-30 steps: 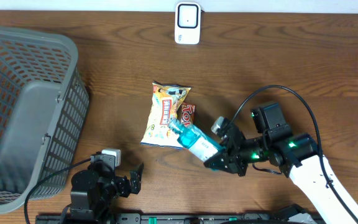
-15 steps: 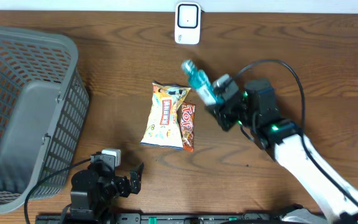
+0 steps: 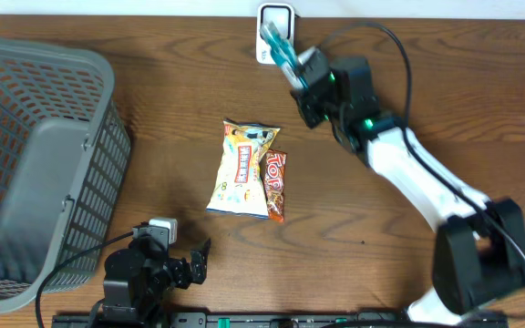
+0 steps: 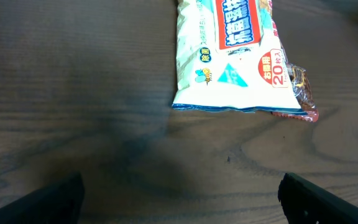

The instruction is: Scan the item barcode

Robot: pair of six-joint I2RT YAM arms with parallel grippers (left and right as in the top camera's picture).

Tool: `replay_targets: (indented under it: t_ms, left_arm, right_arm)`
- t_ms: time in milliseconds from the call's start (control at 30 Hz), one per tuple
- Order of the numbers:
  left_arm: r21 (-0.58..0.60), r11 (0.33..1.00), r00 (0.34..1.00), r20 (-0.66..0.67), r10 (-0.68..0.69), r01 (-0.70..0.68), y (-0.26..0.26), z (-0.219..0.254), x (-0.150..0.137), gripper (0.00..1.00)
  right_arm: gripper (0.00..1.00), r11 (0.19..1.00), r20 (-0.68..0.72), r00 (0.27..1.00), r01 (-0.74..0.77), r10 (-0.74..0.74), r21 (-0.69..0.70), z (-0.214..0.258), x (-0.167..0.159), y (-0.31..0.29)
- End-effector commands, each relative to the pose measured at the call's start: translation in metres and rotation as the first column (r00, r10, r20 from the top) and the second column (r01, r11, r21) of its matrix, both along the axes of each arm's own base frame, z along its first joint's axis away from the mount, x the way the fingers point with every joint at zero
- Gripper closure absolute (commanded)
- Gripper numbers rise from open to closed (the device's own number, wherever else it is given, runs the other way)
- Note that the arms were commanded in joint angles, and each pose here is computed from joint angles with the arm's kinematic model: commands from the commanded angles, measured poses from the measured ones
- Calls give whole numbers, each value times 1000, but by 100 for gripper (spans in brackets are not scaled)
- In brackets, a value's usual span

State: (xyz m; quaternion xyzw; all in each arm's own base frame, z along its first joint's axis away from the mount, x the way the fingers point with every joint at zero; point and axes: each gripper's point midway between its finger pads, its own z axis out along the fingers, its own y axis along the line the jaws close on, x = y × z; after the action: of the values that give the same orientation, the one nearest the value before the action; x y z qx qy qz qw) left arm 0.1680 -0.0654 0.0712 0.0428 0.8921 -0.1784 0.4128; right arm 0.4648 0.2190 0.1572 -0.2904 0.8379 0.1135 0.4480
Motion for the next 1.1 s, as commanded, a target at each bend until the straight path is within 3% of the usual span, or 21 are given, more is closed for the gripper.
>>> replay_targets:
  t_ms: [0,100,200,467,767,1067]
  left_arm:
    - [3,1000,999,-41,0,0,1,-8,-7,0]
    - [3,1000,999,-41,0,0,1,-8,-7,0]
    - [3,1000,999,-41,0,0,1,-8,-7,0]
    - [3,1000,999,-41,0,0,1,-8,-7,0]
    - [3,1000,999,-41,0,0,1,-8,-7,0]
    - [3,1000,999,-41,0,0,1,-8,-7,0]
  right_arm:
    - [98,992,95,995,-23,35,-124,6,38,7]
    - [99,970,173,985,49,-7,-238,8,70,-3]
    - [98,900,323,944,194,-63,-392,14,120,-20]
    - [95,861,407,911,256,-63,-440,-5,168,-12]
    - [96,822,546,835,358,-69,-443,9,185,3]
    - [98,726,585,808,445,-72,-525,19,185,-14]
